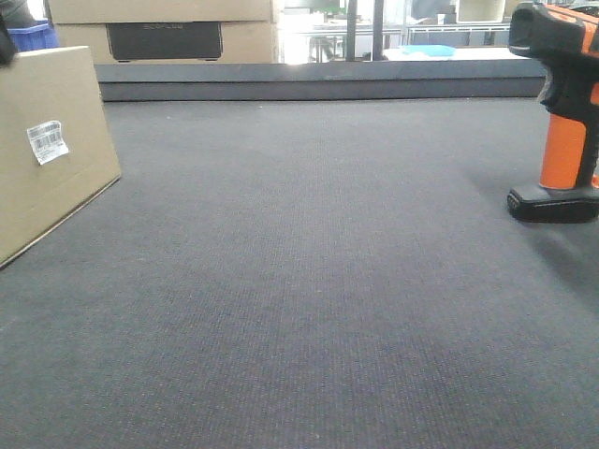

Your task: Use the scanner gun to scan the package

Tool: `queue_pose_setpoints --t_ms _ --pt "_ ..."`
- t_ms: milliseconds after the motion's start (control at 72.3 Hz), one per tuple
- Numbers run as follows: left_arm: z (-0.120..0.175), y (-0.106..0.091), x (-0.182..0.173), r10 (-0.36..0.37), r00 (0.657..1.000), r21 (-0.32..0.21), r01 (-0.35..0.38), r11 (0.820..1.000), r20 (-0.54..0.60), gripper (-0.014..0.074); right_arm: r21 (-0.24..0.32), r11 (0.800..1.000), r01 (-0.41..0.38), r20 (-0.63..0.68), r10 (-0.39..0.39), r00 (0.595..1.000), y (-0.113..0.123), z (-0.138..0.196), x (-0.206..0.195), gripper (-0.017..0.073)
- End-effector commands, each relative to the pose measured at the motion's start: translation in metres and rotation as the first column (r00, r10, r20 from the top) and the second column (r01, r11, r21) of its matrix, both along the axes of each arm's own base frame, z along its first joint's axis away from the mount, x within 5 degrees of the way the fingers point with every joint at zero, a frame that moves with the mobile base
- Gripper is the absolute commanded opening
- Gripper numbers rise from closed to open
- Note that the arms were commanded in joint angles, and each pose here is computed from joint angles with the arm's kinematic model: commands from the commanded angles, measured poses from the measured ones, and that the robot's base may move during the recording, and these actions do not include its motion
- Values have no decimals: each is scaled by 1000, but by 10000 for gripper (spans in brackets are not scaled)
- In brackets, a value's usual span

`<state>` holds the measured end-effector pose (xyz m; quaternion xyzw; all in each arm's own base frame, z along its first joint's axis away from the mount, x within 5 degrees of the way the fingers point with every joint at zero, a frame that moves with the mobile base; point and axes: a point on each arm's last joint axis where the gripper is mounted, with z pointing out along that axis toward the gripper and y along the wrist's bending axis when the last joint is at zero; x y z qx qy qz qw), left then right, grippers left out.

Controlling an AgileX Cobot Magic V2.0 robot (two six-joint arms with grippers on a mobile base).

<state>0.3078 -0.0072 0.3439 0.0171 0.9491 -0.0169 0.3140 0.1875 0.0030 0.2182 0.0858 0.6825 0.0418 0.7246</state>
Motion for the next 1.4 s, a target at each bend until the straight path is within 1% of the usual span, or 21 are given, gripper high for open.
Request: queue_pose_setpoints --t_ms 0,83,152,221,290,360,429,484,526,581,664,719,788,830,899,927,996,1024,1190,1245,1383 --pt "26 -1 -18 27 996 -22 -26 999 84 526 -1 1000 -11 28 11 1000 0 7 -6 541" --pt "44 0 -36 33 989 -29 -29 999 141 511 7 1000 -19 11 19 1000 1 11 -11 540" --pt "55 0 -50 34 986 -32 -29 999 164 459 15 999 -28 -7 28 1000 1 13 -16 540" --pt "62 0 -65 33 986 -32 -28 999 162 321 23 999 -39 -28 39 999 1 16 -22 536" --pt "65 0 -76 31 988 -35 -26 999 153 174 28 998 -50 -40 51 998 2 19 -28 498" --pt "64 -1 -86 29 990 -52 -22 998 141 5 26 997 -67 -44 68 997 3 22 -36 411" --pt "58 -3 -93 27 992 -77 -17 997 126 -110 23 997 -79 -29 80 996 3 28 -44 307" --pt "48 -5 -98 25 994 -100 -15 995 102 -111 24 996 -87 -9 87 996 3 32 -52 213" --pt "41 -7 -103 24 996 -121 -14 993 87 -111 27 995 -93 0 93 996 3 35 -58 120" --pt "32 -8 -108 27 996 -140 -14 990 87 -111 30 994 -101 -3 101 995 3 37 -64 42" --pt "22 -9 -117 46 986 -181 -17 983 158 -111 26 993 -117 -28 118 993 4 37 -74 -85" --pt "17 -9 -123 73 965 -210 -20 978 250 -111 12 991 -131 -47 132 990 4 36 -81 -162" --pt "8 -7 -133 102 933 -219 -26 975 345 -111 14 990 -143 -91 144 985 5 33 -87 -169" --pt "5 -6 -140 111 903 -214 -22 977 416 -111 16 989 -150 -115 150 982 5 31 -91 -169" --pt "-8 -3 -150 130 868 -212 -30 977 478 -111 18 987 -157 -133 158 978 5 29 -97 -169" --pt "-11 -2 -155 137 845 -210 -30 977 517 -111 17 987 -160 -140 161 977 5 29 -99 -169" --pt "-26 0 -166 147 815 -206 -35 978 560 -111 17 986 -164 -130 165 978 5 30 -104 -169" --pt "-28 0 -172 152 794 -207 -34 978 589 -111 15 986 -167 -134 167 977 5 31 -106 -169" --pt "-52 2 -205 148 750 -195 -25 981 645 -111 -44 983 -177 -138 170 976 5 47 -120 -169" --pt "-59 2 -214 139 738 -183 -21 983 660 -111 -49 983 -178 -118 171 978 4 53 -125 -169" --pt "-66 2 -235 139 683 -185 -5 983 717 -111 -57 983 -173 -31 171 985 3 63 -137 -169"
